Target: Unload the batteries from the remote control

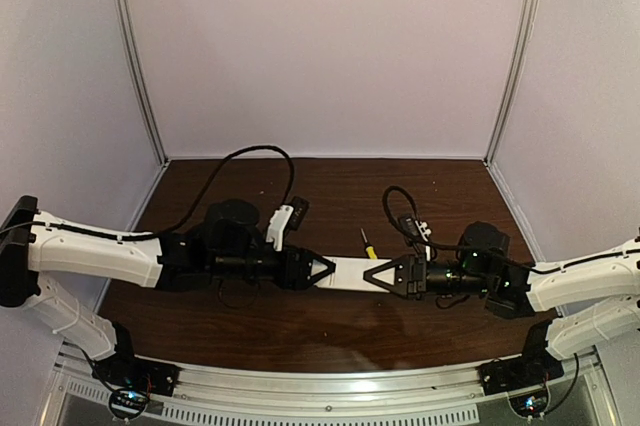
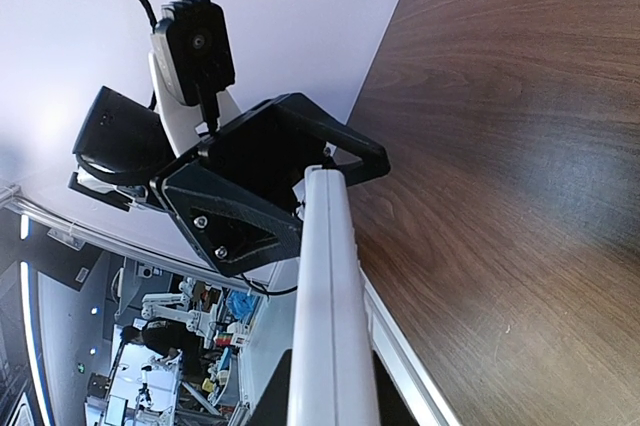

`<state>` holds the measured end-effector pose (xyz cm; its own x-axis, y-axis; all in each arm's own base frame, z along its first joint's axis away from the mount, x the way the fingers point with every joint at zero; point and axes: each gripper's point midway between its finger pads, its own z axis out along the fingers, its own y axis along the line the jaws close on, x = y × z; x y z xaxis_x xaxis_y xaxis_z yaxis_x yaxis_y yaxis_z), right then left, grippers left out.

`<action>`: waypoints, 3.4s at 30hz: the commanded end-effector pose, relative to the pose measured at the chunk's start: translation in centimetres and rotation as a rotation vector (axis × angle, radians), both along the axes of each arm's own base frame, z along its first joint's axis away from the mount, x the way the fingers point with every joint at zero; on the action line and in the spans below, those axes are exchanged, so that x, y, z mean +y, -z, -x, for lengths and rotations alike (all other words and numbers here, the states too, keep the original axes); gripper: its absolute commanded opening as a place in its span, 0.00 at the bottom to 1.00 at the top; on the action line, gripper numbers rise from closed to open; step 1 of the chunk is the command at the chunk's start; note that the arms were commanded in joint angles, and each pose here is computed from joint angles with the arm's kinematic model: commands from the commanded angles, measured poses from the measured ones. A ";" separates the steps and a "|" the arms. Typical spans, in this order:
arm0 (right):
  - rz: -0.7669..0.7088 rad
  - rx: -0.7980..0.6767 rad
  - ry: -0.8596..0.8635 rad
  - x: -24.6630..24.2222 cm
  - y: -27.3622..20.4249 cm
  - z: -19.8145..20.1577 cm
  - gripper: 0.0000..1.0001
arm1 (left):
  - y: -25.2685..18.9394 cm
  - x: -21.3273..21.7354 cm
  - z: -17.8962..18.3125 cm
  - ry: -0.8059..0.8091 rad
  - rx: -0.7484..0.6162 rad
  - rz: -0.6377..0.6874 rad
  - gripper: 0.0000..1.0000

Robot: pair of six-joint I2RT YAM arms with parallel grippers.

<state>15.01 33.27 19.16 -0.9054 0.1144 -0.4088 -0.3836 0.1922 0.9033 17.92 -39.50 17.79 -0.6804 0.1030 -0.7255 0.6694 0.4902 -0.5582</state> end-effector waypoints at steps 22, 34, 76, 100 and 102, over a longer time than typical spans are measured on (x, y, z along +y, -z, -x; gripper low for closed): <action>-0.063 -0.043 -0.013 0.7 -1.8 0.0 0.00 | -1.0 0.2 2.0 0.085 -0.020 0.053 0.62; -0.066 -0.048 -0.015 0.7 -2.0 0.1 0.00 | -0.3 0.5 1.7 0.062 -0.019 0.026 0.51; -0.044 -0.053 0.004 0.6 -1.4 -0.3 0.00 | -0.8 1.8 1.7 0.033 -0.033 0.024 0.22; 0.022 -0.046 0.036 1.1 1.2 -1.4 0.00 | -2.6 2.1 2.8 0.075 -0.040 0.104 0.00; 0.029 -0.046 0.037 1.2 1.5 -1.5 0.00 | -2.7 2.2 2.9 0.075 -0.042 0.106 0.00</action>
